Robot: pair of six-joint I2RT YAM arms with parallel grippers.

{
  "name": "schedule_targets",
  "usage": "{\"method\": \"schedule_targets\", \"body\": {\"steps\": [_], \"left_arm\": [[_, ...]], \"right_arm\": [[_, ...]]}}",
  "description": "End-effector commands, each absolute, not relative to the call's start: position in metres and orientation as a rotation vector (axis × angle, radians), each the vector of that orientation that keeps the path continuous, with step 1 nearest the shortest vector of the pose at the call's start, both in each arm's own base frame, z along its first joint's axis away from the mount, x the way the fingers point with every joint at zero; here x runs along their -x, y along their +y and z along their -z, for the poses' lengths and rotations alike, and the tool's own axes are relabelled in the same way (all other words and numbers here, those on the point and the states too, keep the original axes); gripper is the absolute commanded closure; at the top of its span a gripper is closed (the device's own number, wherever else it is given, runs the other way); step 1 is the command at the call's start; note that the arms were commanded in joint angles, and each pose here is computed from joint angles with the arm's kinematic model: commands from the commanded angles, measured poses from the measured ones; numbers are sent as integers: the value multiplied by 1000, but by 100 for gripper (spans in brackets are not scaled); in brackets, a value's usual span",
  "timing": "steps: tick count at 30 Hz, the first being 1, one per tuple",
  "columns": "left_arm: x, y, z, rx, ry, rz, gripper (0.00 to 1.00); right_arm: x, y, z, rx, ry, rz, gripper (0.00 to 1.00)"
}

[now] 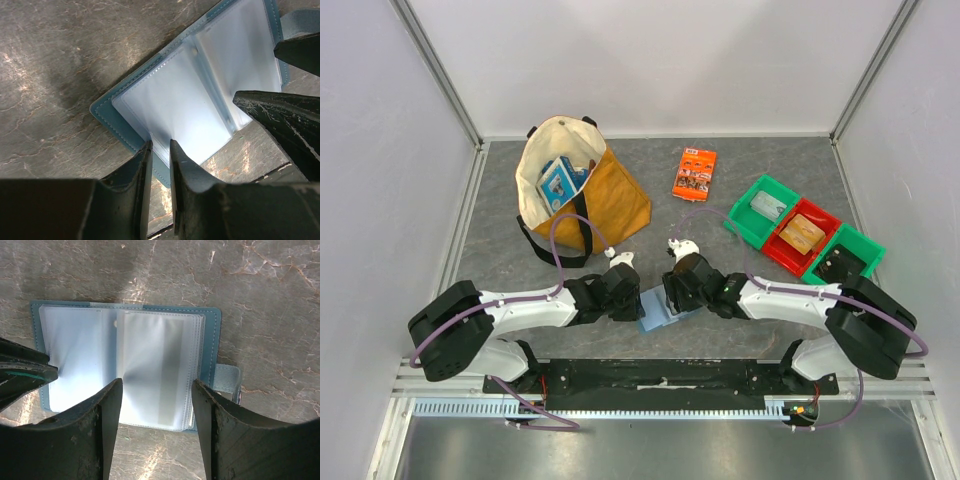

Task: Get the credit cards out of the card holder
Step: Remove the credit card from the card holder.

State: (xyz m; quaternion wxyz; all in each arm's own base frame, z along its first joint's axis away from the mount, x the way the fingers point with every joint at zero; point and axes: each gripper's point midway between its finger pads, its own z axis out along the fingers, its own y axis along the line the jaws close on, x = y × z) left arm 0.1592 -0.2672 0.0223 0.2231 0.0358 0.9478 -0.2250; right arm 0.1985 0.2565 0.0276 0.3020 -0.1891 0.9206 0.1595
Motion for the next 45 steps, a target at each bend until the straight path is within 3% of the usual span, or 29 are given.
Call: {"method": "schedule_targets", "body": {"steps": [1,27,34,37,42,45], "left_arm": [[-154,-268,-18,-139,2627,630,74],[-155,-269,-19,-142,2624,636,74],[-155,-269,-18,-145,2627,634,74],[-155,-269,-18,-145,2628,633,74],[-155,-270,-18,-146,2630,635,74],[-155,-270,-18,-147,2631,637,74]], "right_arm": [[-206,262,-44,498,2375,-420,35],[-206,267,-37,568,2362,-308,35],[-204,270,-39,577,2358,-325,43],[-203,270,-40,580,2356,-326,54],[-202,274,-45,582,2344,-350,55],[-201,278,-50,592,2329,-362,68]]}}
